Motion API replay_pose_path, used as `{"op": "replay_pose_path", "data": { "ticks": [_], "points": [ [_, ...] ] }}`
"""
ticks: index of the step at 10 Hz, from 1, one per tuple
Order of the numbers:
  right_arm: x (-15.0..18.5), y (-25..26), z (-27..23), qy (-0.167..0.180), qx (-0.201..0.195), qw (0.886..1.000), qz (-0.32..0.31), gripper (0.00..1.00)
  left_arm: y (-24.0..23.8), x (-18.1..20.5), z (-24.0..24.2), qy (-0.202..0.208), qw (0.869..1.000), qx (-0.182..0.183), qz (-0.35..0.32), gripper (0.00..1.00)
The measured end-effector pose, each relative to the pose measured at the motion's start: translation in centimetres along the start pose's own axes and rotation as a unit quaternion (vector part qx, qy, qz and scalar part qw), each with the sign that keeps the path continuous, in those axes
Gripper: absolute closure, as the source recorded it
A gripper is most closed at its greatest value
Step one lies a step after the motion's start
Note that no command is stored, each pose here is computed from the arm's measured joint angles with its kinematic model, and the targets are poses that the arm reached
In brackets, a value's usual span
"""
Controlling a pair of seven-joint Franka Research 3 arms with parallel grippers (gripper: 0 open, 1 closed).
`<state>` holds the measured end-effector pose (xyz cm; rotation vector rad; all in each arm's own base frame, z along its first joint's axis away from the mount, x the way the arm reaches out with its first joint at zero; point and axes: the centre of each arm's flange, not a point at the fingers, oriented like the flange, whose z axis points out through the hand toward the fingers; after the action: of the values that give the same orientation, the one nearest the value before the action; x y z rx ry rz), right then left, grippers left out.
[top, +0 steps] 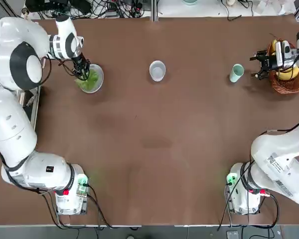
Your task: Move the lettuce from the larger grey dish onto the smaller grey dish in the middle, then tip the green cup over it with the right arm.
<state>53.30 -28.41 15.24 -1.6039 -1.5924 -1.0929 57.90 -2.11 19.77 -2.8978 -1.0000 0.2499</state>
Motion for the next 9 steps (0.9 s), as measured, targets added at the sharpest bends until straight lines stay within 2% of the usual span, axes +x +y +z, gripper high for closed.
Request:
{"op": "replay_pose_path", "data": {
  "ticks": [2, 4, 5, 7, 9],
  "points": [
    [-1.7, -0.4, 1.0, 0.003, 0.0, 1.0, 0.009, 0.0, 0.0, -0.2, -2.3, -0.003, 1.0, 0.001, -0.001, 0.95],
    [-2.3, -0.7, 1.3, 0.006, 0.0, 1.0, 0.018, 0.0, 1.9, -1.0, -8.8, 0.001, 1.0, -0.007, -0.023, 0.95],
    [-2.5, -0.8, 1.5, 0.008, 0.001, 0.999, 0.032, 0.0, 4.4, -2.6, -13.1, 0.003, 0.999, -0.014, -0.039, 0.95],
    [-3.0, -1.1, 1.9, 0.011, 0.002, 0.999, 0.051, 0.0, 11.4, -8.2, -20.3, 0.019, 0.995, -0.052, -0.078, 0.95],
    [-3.0, -1.1, 2.2, 0.014, 0.004, 0.999, 0.051, 0.0, 17.0, -14.0, -22.7, 0.017, 0.991, -0.08, -0.102, 0.95]
  ]
}}
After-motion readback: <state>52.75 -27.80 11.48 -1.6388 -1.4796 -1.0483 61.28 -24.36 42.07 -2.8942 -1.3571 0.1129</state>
